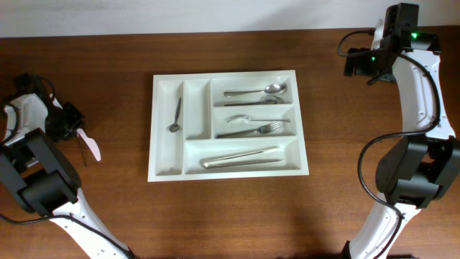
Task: Pack container
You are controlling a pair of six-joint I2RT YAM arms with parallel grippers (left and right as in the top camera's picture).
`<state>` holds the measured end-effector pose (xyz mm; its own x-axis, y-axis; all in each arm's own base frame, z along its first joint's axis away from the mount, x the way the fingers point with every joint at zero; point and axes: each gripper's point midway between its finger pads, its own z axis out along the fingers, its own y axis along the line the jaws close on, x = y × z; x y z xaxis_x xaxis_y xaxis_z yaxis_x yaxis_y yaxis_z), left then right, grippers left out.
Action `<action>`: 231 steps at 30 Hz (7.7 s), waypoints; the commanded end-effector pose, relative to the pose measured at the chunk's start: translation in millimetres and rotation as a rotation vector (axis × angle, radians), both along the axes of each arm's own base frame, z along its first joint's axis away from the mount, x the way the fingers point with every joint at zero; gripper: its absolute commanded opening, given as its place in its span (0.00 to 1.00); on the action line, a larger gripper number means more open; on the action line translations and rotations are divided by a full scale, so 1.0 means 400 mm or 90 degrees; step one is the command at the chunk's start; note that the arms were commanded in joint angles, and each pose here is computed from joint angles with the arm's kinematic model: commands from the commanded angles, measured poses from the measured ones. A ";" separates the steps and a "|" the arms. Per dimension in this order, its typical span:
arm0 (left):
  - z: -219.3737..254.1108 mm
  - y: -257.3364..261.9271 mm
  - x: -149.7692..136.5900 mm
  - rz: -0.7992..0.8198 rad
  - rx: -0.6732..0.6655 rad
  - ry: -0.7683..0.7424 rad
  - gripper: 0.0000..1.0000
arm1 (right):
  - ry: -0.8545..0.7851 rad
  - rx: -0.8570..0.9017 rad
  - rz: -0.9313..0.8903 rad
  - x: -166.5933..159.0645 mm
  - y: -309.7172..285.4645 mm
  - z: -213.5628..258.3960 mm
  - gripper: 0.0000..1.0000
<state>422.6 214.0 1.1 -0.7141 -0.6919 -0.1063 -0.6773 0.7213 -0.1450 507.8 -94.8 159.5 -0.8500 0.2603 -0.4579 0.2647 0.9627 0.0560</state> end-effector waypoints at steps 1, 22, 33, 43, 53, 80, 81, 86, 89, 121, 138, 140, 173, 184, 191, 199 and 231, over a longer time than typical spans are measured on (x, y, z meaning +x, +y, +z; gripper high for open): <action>-0.026 -0.014 -0.015 -0.004 -0.019 0.009 0.40 | -0.009 0.000 -0.007 -0.004 -0.003 0.019 0.99; 0.250 -0.073 0.073 -0.125 0.071 -0.105 0.58 | -0.009 0.000 -0.007 -0.004 -0.003 0.019 0.99; 0.212 -0.106 -0.005 -0.136 0.069 -0.002 0.58 | -0.009 0.000 -0.007 -0.004 -0.003 0.019 0.99; 0.096 -0.122 -0.074 -0.037 0.042 0.057 0.59 | -0.010 0.000 -0.007 -0.004 -0.003 0.019 0.99; 0.034 -0.122 -0.064 -0.002 0.043 0.028 0.59 | -0.010 0.000 -0.007 -0.004 -0.003 0.019 0.99; -0.053 -0.104 -0.105 0.005 0.082 0.049 0.59 | -0.009 0.000 -0.007 -0.004 -0.003 0.019 0.99; -0.055 -0.106 -0.107 0.005 0.081 0.051 0.56 | -0.009 0.000 -0.007 -0.004 -0.003 0.019 0.99; -0.056 -0.108 -0.108 0.005 0.078 0.051 0.17 | -0.009 0.000 -0.007 -0.004 -0.003 0.019 0.99; -0.056 -0.111 -0.107 0.004 0.074 0.050 0.13 | -0.009 0.000 -0.007 -0.004 -0.003 0.019 0.99; 0.161 -0.086 0.051 -0.088 0.094 -0.055 0.02 | -0.009 0.000 -0.007 -0.004 -0.003 0.019 0.99; 0.063 -0.086 -0.005 -0.030 0.096 -0.012 0.39 | -0.009 0.000 -0.007 -0.004 -0.003 0.019 0.99; 0.062 -0.086 -0.005 -0.030 0.095 -0.012 0.39 | -0.010 0.000 -0.007 -0.004 -0.003 0.019 0.99; -0.107 -0.161 -0.052 -0.051 -0.005 0.079 0.39 | -0.009 0.000 -0.007 -0.004 -0.003 0.019 0.99; -0.116 -0.169 -0.068 -0.052 -0.013 0.097 0.02 | -0.009 0.000 -0.007 -0.004 -0.003 0.019 0.99; -0.116 -0.168 -0.067 -0.053 -0.013 0.097 0.02 | -0.010 0.000 -0.007 -0.004 -0.003 0.019 0.99; -0.094 -0.157 -0.042 -0.055 -0.005 0.080 0.02 | -0.009 0.000 -0.007 -0.004 -0.003 0.019 0.99; -0.085 -0.137 -0.002 -0.058 0.008 0.063 0.02 | -0.010 0.000 -0.007 -0.004 -0.003 0.019 0.99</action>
